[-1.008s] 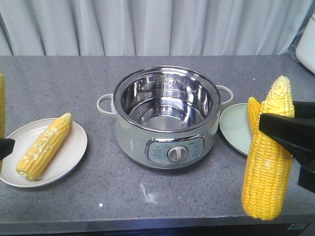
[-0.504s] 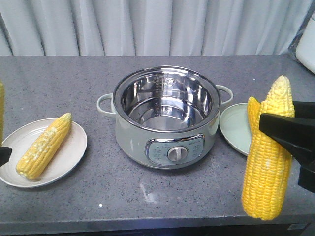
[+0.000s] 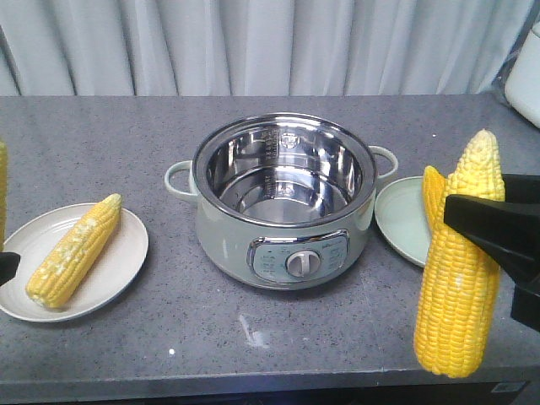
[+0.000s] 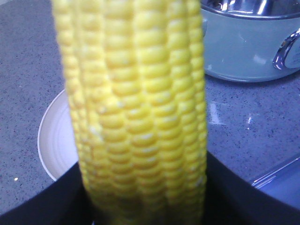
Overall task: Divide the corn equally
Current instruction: 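Drive the base away holding a cob in each gripper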
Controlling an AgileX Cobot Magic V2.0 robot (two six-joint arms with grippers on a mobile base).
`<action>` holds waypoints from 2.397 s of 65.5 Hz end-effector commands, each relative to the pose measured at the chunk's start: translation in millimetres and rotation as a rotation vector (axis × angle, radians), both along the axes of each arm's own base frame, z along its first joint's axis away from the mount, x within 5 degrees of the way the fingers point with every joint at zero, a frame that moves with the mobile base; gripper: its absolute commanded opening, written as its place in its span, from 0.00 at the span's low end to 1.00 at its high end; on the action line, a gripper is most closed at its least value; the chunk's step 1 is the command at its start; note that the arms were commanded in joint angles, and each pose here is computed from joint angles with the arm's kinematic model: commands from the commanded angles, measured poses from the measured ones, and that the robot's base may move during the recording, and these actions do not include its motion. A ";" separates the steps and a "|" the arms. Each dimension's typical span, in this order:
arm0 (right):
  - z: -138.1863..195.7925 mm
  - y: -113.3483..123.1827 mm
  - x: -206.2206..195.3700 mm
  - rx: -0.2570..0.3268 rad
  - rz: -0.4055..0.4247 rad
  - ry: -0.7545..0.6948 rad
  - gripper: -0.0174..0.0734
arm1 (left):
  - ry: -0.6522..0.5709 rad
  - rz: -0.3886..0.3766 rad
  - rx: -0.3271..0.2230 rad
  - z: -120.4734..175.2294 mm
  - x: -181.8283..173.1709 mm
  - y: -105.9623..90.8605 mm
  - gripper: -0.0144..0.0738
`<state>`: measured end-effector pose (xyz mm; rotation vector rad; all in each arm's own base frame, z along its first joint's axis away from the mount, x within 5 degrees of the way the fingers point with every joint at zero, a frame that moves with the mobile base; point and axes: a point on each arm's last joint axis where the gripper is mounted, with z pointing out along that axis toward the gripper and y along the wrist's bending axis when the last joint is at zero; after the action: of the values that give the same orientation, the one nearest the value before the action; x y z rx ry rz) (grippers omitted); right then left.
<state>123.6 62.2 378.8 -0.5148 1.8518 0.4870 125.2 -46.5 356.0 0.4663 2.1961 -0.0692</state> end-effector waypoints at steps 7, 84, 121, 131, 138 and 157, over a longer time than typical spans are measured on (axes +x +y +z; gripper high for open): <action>13.8 -1.7 1.1 0.047 -0.032 -0.067 0.41 | -0.079 -0.009 -0.031 12.0 1.5 -1.0 0.51; 13.7 -1.6 1.1 0.047 -0.031 -0.066 0.41 | -0.079 -0.009 -0.032 12.1 1.5 -1.0 0.51; 13.8 -1.7 1.1 0.047 -0.032 -0.067 0.41 | -0.079 -0.009 -0.032 12.1 1.5 -1.0 0.51; 13.8 -1.7 1.1 0.047 -0.032 -0.067 0.41 | -0.079 -0.009 -0.032 12.1 1.5 -1.0 0.51; 13.8 -1.7 1.1 0.047 -0.032 -0.067 0.41 | -0.079 -0.009 -0.032 12.1 1.5 -1.0 0.51; 13.8 -1.7 1.1 0.047 -0.032 -0.067 0.41 | -0.079 -0.009 -0.032 12.1 1.5 -1.0 0.51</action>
<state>123.6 62.2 378.8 -0.5147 1.8517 0.4874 124.9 -46.3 355.6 0.4667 2.2018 -0.0678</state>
